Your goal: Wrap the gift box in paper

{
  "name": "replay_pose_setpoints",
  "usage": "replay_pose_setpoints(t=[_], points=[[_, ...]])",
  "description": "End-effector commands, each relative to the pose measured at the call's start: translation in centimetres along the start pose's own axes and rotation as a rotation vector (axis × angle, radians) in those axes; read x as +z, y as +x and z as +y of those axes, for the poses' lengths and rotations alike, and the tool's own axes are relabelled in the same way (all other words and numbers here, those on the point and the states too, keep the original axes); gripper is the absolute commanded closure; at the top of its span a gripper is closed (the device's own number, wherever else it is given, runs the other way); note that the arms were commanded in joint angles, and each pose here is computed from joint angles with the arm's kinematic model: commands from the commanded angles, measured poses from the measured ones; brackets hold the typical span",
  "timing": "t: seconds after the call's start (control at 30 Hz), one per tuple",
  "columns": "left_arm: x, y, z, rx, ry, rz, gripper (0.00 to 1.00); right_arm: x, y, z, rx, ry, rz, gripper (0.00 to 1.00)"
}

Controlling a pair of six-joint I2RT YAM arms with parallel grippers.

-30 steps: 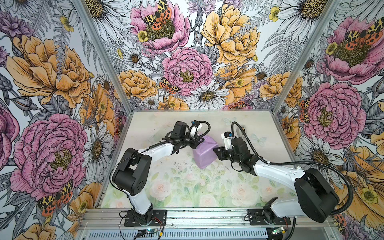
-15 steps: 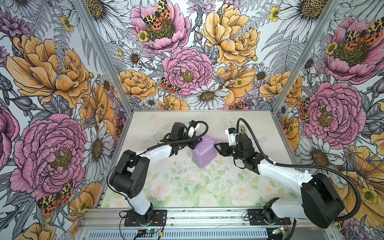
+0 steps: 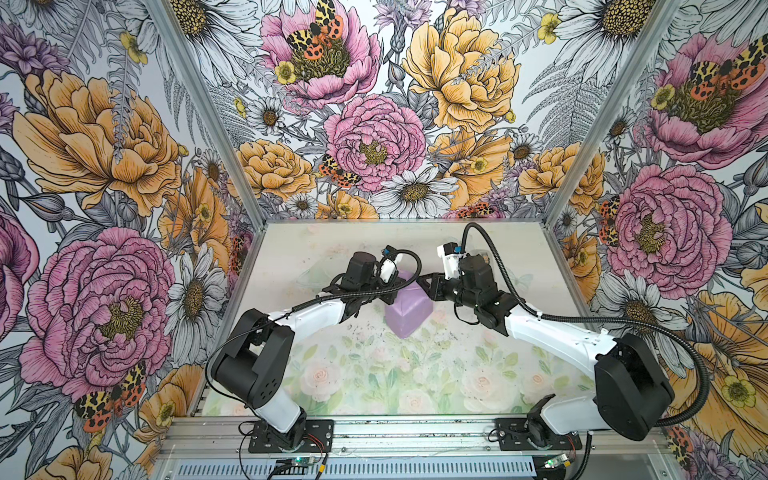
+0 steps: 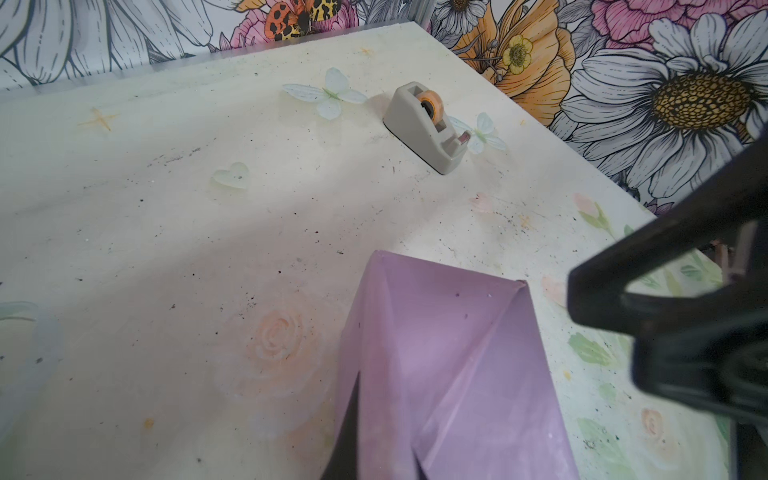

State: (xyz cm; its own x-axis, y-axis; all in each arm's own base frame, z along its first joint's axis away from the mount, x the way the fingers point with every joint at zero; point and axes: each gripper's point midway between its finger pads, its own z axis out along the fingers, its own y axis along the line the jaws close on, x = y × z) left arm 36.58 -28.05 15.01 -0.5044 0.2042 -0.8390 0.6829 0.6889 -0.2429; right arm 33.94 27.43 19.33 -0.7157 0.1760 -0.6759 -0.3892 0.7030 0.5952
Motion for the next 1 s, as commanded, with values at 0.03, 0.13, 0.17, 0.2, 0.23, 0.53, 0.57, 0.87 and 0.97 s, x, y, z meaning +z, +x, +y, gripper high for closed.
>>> replay_pose_setpoints(t=[0.03,0.13,0.17,0.2,0.23,0.53,0.57,0.87,0.97], points=[[-0.9,-0.5,0.9,0.023,-0.077,-0.033,1.00,-1.8,-0.2,0.0,0.016,0.032,-0.013,0.69],[-1.2,-0.9,1.4,-0.004,-0.107,-0.064,1.00,-2.9,1.2,-0.6,0.062,0.044,0.000,0.61],[-1.4,-1.0,1.5,-0.011,-0.116,-0.077,1.00,-3.1,1.6,-0.8,0.081,0.043,0.005,0.60],[-1.6,-1.1,1.5,-0.019,-0.123,-0.092,1.00,-3.1,2.1,-0.9,0.101,0.039,0.015,0.59],[-1.7,-1.1,1.5,-0.021,-0.127,-0.099,1.00,-3.1,2.5,-1.0,0.124,0.036,0.025,0.58],[-2.3,-0.6,2.0,-0.036,-0.196,-0.121,1.00,-1.1,3.5,-0.3,0.240,0.000,0.120,0.48],[-2.4,-0.6,2.1,-0.035,-0.206,-0.123,1.00,-0.8,3.7,-0.3,0.243,0.000,0.130,0.48],[-2.6,-0.3,2.0,-0.040,-0.223,-0.128,1.00,0.6,4.1,-0.2,0.250,-0.008,0.166,0.49],[-2.5,-0.2,1.9,-0.042,-0.221,-0.129,1.00,0.6,4.0,-0.2,0.248,-0.007,0.162,0.49]])
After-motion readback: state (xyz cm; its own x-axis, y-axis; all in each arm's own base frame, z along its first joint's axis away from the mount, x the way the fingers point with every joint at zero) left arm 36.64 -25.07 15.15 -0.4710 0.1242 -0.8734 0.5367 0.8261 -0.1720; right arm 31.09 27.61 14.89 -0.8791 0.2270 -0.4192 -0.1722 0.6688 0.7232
